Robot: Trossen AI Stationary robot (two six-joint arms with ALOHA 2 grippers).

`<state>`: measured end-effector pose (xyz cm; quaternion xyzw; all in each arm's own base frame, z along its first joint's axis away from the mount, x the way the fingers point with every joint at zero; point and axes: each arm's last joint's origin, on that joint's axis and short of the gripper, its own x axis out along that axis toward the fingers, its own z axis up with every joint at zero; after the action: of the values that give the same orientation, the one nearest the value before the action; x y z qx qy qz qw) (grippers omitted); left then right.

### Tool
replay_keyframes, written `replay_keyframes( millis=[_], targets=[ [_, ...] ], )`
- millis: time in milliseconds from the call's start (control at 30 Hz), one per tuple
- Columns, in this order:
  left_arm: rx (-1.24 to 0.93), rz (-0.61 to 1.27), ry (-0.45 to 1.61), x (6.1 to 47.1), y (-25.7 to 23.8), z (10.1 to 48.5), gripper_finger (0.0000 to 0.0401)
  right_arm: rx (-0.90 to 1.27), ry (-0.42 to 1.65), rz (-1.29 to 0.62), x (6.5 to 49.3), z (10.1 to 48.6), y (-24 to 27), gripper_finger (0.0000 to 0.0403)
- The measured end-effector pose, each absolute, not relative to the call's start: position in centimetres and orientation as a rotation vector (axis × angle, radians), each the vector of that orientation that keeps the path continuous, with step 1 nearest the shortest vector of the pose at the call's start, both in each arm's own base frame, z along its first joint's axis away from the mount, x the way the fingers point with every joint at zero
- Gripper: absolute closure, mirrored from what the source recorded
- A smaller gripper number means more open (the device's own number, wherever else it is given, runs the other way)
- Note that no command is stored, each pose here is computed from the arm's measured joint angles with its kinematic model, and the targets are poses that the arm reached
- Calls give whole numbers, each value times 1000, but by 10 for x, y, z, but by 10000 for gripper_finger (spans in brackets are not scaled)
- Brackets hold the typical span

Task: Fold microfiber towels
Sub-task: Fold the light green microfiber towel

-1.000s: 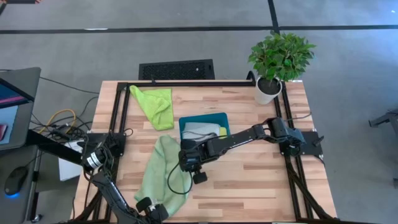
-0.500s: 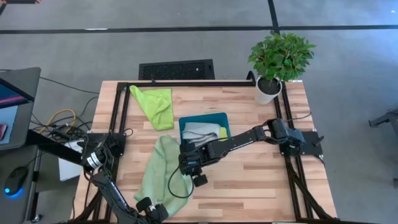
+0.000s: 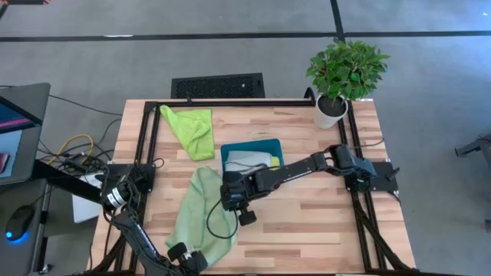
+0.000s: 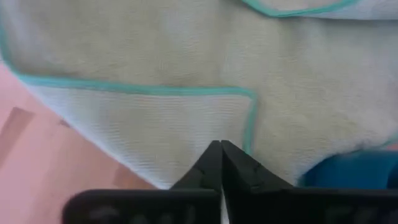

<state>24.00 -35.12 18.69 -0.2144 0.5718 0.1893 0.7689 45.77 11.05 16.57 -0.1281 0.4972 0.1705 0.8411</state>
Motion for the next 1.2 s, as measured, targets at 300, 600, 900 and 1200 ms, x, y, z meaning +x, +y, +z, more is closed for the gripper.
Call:
replay_keyframes(
  millis=[300,600,900,1200],
  targets=[
    [-487,439,1238,240,-350,187,401,-244,1041,358,458,165,118,354],
    [-488,439,1238,240,-351,187,401,-237,1039,354,458,164,118,308],
    [-488,439,1238,240,-351,187,401,-239,1000,355,462,166,118,256],
    [-488,438,1238,240,-351,187,401,-240,993,347,466,159,113,243]
  ],
)
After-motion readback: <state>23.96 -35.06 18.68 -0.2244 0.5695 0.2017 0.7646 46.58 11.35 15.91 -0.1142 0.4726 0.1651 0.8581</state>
